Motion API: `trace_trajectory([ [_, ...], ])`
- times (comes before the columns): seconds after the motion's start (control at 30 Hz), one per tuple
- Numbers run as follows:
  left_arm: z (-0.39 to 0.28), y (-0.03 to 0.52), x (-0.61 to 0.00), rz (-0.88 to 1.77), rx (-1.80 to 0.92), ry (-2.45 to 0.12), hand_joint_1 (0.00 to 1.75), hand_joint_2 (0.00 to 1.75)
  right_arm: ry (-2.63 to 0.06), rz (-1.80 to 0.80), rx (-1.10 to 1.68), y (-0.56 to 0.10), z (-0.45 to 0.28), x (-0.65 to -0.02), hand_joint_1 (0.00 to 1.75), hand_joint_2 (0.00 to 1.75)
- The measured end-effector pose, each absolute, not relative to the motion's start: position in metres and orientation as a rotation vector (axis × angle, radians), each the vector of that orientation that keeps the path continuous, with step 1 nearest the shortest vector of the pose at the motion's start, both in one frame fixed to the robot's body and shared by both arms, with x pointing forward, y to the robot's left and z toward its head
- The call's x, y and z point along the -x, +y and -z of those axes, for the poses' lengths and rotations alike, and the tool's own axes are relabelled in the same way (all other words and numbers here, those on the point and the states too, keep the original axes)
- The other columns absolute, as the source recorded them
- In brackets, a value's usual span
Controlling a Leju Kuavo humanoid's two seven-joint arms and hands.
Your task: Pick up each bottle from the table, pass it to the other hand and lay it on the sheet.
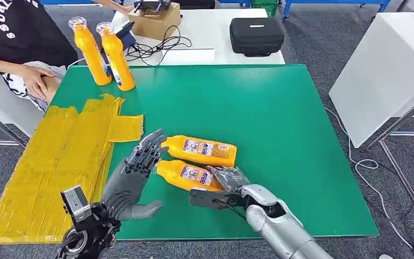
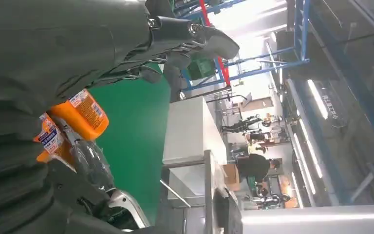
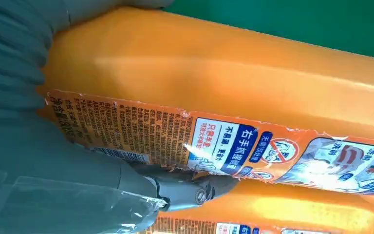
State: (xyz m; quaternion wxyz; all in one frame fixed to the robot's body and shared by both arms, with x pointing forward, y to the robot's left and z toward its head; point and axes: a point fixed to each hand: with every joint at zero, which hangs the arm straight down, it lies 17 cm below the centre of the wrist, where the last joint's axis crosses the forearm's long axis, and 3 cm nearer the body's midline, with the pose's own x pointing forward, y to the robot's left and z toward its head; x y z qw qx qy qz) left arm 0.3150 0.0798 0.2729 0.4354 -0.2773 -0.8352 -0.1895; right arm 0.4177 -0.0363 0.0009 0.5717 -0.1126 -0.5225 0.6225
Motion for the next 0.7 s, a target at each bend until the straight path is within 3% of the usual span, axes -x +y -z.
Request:
trace_trajectory([
  [0.2, -0.272, 0.082, -0.311, 0.468, 0.666, -2.087, 0.0, 1.75, -1.362, -1.338, 0.298, -0.032, -0.02, -0.417, 1.75, 1.75],
  [0.43, -0.275, 0.091, -0.304, 0.448, 0.62, -2.112, 0.0, 1.75, -1.676, -0.874, 0.324, -0.053, -0.106, -0.422, 1.75, 1.75],
  [0.7, -0.274, 0.093, -0.302, 0.446, 0.616, -2.112, 0.0, 1.75, -1.736, -0.774, 0.339, -0.065, -0.129, -0.423, 1.75, 1.75],
])
